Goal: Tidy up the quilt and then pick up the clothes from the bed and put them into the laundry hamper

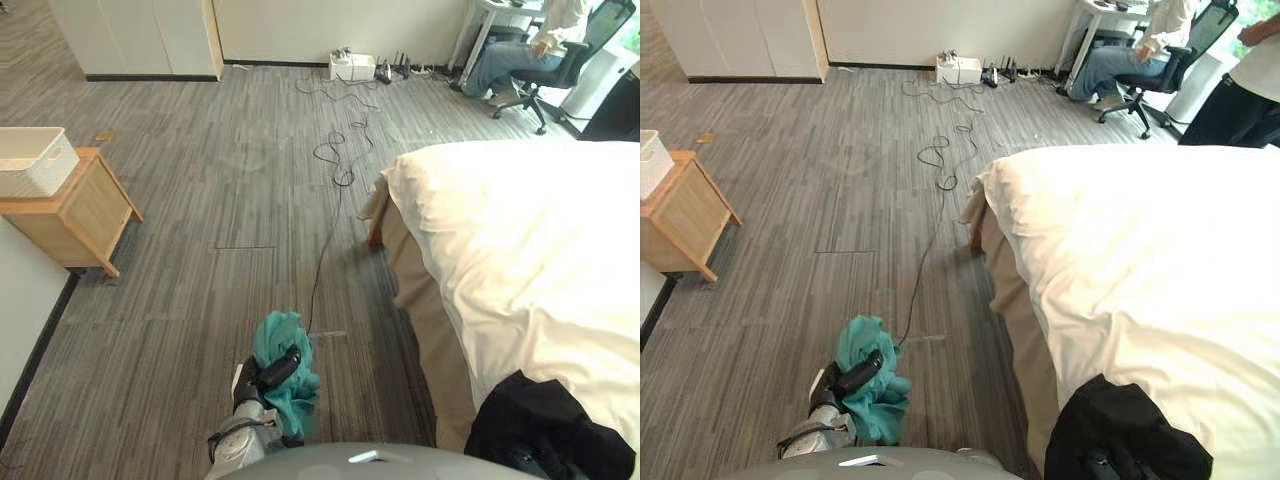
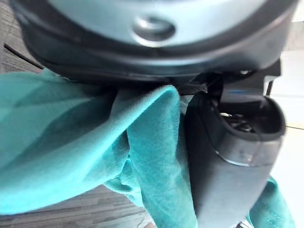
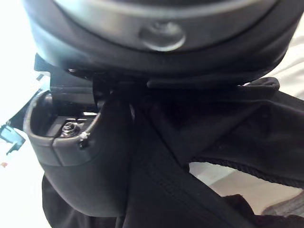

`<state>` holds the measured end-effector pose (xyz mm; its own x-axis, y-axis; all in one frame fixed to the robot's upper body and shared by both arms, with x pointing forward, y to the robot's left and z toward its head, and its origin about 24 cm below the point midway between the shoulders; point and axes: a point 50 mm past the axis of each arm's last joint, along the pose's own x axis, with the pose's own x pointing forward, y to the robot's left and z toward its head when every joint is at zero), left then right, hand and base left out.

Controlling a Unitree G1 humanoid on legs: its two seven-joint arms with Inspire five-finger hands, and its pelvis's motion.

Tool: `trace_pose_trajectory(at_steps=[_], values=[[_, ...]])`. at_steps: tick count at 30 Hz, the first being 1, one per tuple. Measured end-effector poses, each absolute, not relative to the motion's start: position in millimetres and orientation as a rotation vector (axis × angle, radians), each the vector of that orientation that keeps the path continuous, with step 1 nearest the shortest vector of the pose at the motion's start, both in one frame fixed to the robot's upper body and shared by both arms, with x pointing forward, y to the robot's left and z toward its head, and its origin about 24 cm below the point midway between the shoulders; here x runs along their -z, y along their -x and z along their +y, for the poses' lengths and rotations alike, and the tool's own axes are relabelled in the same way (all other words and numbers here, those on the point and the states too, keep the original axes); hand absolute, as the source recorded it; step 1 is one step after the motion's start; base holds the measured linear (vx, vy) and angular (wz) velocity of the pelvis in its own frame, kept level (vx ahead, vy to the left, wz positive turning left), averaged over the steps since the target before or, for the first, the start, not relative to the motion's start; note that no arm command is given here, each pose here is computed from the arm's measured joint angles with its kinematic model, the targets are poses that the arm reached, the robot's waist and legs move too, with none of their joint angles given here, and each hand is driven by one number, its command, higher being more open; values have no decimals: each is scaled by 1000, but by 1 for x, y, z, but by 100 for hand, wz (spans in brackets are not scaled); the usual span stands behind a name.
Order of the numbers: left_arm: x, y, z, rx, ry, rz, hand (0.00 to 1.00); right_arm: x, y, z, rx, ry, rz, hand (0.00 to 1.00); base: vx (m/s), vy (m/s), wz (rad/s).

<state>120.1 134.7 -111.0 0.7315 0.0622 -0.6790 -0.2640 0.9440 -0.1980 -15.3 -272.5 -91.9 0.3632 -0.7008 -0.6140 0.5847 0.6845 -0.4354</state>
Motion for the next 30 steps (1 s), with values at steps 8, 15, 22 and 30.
trace_pose_trajectory(at_steps=[8,15,22,30], values=[[119,-114,129,-105,268,780,0,92,21,-282,1009,127,890,0,-12,45,47],[121,-132,128,-44,224,773,0,91,6,-298,1022,151,872,0,30,79,10],[124,-132,135,-60,195,794,0,95,13,-299,1021,167,917,0,-20,10,26],[122,-137,126,-26,199,783,0,105,7,-283,930,164,964,0,-35,-59,10]])
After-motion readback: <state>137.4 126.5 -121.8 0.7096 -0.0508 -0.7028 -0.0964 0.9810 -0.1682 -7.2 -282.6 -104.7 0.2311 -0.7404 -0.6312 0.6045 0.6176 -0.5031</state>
